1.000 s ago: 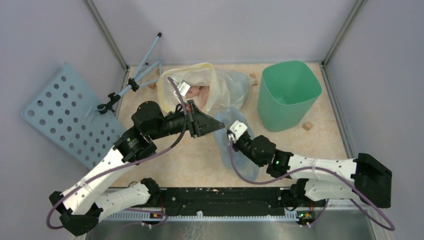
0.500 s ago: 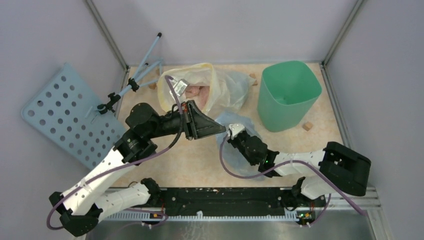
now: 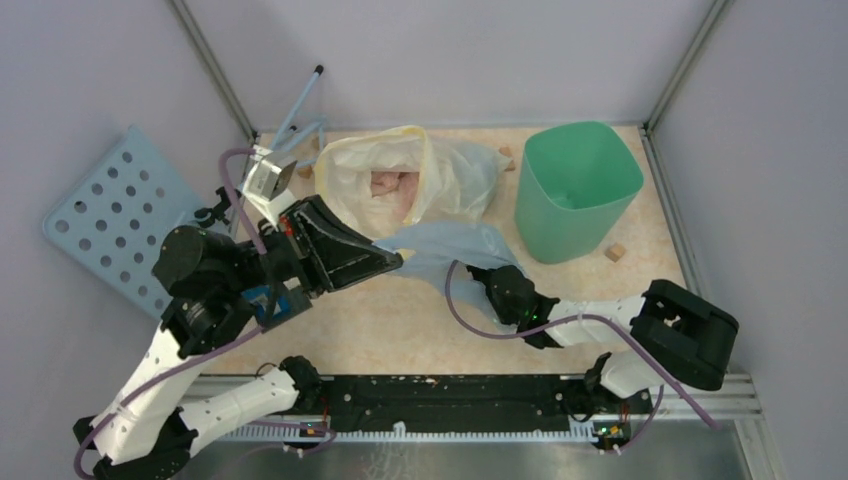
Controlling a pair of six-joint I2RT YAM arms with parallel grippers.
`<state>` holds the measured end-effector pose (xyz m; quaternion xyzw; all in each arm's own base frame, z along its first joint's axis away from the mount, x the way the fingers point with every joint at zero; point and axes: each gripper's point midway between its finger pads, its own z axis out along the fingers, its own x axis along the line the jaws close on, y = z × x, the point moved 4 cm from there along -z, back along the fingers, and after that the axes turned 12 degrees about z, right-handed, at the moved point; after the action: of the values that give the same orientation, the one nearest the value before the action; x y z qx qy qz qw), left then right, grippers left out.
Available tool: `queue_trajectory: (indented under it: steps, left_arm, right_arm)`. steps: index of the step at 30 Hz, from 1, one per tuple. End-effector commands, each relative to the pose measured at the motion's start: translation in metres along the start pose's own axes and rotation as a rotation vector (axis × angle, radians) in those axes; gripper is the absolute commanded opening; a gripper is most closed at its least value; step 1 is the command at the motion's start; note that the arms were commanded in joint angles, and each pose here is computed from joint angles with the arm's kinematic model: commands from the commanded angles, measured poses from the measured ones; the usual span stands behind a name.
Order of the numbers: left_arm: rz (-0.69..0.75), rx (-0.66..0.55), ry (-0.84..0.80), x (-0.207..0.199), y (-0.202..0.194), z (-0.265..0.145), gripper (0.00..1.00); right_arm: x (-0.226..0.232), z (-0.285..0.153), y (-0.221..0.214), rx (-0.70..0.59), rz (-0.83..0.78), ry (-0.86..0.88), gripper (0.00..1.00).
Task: Put the trash bags into the trash bin
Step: Unfold the trash bag at the center of the board.
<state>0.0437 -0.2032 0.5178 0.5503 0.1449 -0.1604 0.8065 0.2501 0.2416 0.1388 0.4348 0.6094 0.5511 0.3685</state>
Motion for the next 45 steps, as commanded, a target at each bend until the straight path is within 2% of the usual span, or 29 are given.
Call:
queue_trajectory:
  steps: [1,6,11,16,23,27,32,40,45]
  left_arm:
    - [0.113,-0.080,-0.018,-0.030,0.025,-0.014,0.00]
    - [0.095,-0.052,0.075,-0.004,0.013,-0.009,0.00]
    - [0.091,-0.020,0.246,0.044,-0.003,0.000,0.00]
    - [0.089,0.020,0.347,0.080,-0.017,0.009,0.00]
    - [0.095,0.040,0.429,0.106,-0.028,0.010,0.00]
    - [0.126,0.019,0.505,0.115,-0.024,0.005,0.01]
    - [0.160,-0.005,0.652,0.134,-0.023,-0.008,0.00]
    - [0.225,0.023,0.911,0.174,-0.032,-0.033,0.00]
    - [0.235,0.054,0.964,0.192,-0.042,-0.035,0.00]
  right_arm:
    - [-0.018,-0.003,-0.003,0.015,0.057,-0.080,0.00]
    - [-0.005,-0.008,0.013,0.010,0.051,0.038,0.00]
    - [0.030,-0.023,0.035,0.022,-0.014,0.273,0.13]
    - [0.048,-0.046,0.043,0.042,-0.079,0.359,0.32]
    - [0.041,-0.075,0.053,0.064,-0.053,0.401,0.40]
    - [0.041,-0.094,0.062,0.102,-0.016,0.481,0.50]
    - [0.047,-0.119,0.067,0.201,0.107,0.575,0.61]
    - [0.046,-0.161,0.093,0.279,0.326,0.685,0.67]
    - [0.049,-0.178,0.087,0.375,0.360,0.744,0.71]
